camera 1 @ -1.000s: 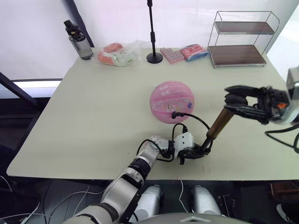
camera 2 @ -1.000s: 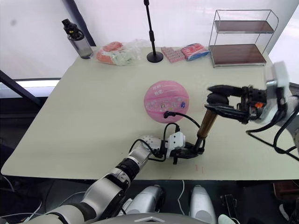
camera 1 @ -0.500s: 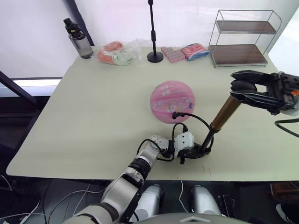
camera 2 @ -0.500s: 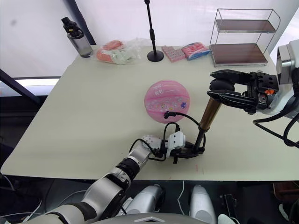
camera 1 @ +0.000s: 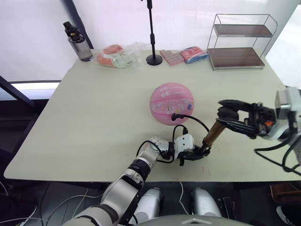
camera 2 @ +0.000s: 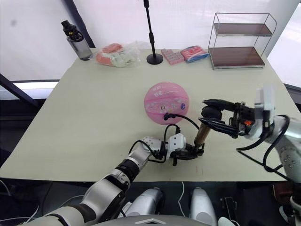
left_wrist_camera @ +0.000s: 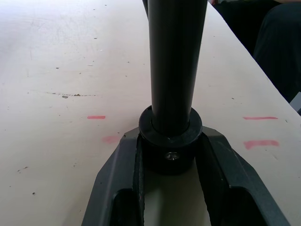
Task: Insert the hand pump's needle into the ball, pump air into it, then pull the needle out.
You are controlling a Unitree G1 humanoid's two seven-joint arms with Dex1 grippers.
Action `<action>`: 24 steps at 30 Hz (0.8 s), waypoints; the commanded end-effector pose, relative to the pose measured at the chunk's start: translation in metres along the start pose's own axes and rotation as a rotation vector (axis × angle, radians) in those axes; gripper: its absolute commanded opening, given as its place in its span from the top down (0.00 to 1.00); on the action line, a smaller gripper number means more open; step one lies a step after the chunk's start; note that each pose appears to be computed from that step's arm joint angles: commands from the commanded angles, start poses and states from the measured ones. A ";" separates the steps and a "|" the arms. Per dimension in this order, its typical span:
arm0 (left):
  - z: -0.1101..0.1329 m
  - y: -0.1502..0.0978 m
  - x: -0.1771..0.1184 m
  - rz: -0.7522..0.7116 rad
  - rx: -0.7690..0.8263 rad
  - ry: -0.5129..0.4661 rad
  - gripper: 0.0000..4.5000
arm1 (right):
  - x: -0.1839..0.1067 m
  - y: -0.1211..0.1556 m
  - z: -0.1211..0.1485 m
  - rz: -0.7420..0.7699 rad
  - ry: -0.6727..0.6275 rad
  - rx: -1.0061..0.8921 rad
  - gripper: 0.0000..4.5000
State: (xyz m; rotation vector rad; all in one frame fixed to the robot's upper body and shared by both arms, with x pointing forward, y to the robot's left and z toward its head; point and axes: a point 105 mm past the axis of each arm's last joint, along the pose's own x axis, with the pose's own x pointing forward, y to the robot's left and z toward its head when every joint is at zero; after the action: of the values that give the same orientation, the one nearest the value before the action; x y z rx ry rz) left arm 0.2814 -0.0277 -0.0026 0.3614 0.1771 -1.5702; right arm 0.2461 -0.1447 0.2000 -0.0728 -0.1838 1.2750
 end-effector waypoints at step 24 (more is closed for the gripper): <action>-0.026 -0.015 -0.001 -0.037 -0.094 0.062 0.76 | 0.004 -0.006 0.030 -0.027 -0.089 -0.012 0.53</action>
State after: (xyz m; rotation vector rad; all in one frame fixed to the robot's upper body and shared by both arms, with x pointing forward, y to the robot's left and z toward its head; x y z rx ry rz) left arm 0.2811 -0.0301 -0.0004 0.3410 0.1719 -1.5795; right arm 0.2573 -0.1456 0.1936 -0.0183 -0.1409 1.2269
